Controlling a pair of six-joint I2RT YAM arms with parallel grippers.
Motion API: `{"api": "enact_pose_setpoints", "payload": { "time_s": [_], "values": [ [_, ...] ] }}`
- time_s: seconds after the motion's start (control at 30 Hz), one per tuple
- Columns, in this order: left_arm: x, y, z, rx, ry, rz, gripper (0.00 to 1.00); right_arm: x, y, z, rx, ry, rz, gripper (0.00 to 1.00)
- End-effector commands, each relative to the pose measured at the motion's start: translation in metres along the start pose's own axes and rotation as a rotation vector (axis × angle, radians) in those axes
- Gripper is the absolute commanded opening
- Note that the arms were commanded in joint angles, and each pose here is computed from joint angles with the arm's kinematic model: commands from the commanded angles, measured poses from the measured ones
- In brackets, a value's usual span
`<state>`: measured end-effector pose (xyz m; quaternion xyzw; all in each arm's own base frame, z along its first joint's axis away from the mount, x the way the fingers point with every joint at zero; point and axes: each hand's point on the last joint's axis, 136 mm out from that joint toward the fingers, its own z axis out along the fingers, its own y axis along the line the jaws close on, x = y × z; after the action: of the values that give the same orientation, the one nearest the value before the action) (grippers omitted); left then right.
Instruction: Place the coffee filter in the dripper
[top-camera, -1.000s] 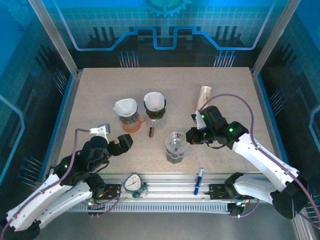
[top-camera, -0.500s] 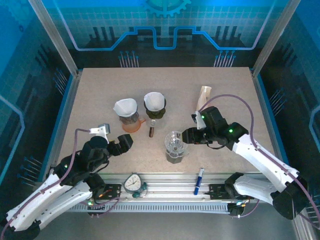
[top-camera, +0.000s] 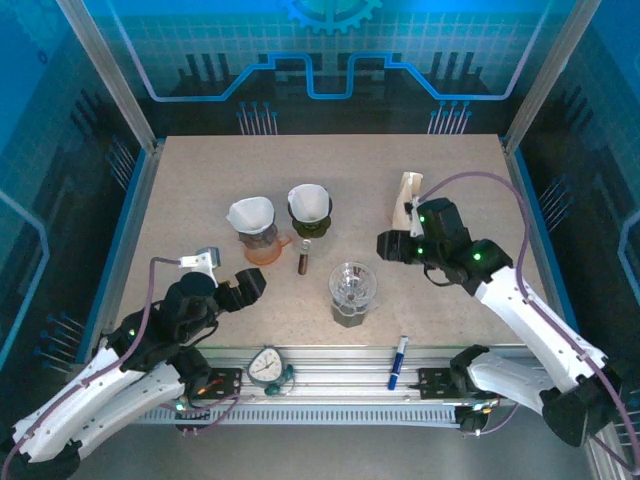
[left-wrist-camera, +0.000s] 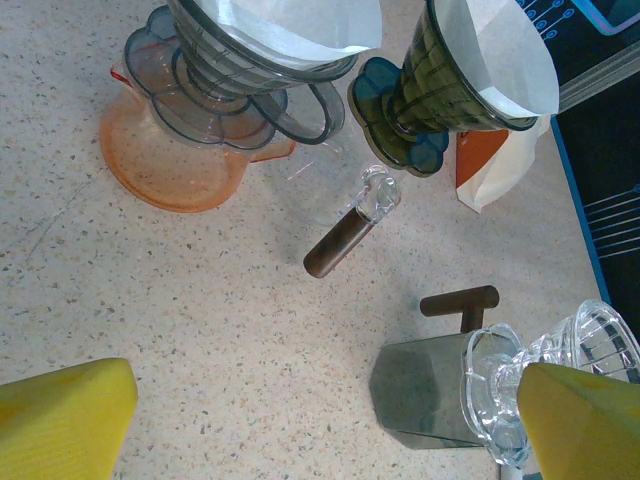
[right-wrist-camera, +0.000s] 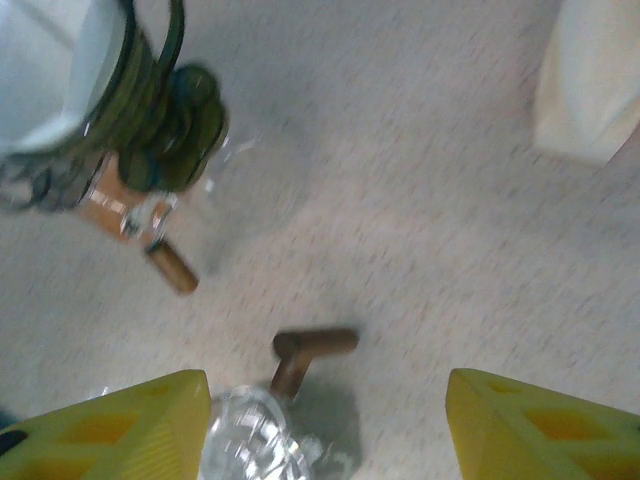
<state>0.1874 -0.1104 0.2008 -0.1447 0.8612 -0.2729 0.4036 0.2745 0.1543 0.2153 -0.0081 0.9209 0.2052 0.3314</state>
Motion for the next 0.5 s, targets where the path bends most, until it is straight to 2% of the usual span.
{"api": "enact_pose_setpoints", "payload": {
  "time_s": [0.0, 0.17, 0.47],
  "values": [
    [-0.002, 0.005, 0.003, -0.023, -0.016, -0.007, 0.99, -0.050, -0.020, 0.011, 0.112, -0.126, -0.015, 0.63],
    [0.000, 0.005, 0.003, -0.023, -0.009, -0.013, 0.99, -0.087, -0.056, 0.040, 0.285, -0.153, -0.036, 0.56],
    [-0.002, 0.007, 0.003, -0.033, -0.017, -0.005, 0.99, -0.115, -0.102, 0.092, 0.467, -0.049, -0.086, 0.41]
  ]
}}
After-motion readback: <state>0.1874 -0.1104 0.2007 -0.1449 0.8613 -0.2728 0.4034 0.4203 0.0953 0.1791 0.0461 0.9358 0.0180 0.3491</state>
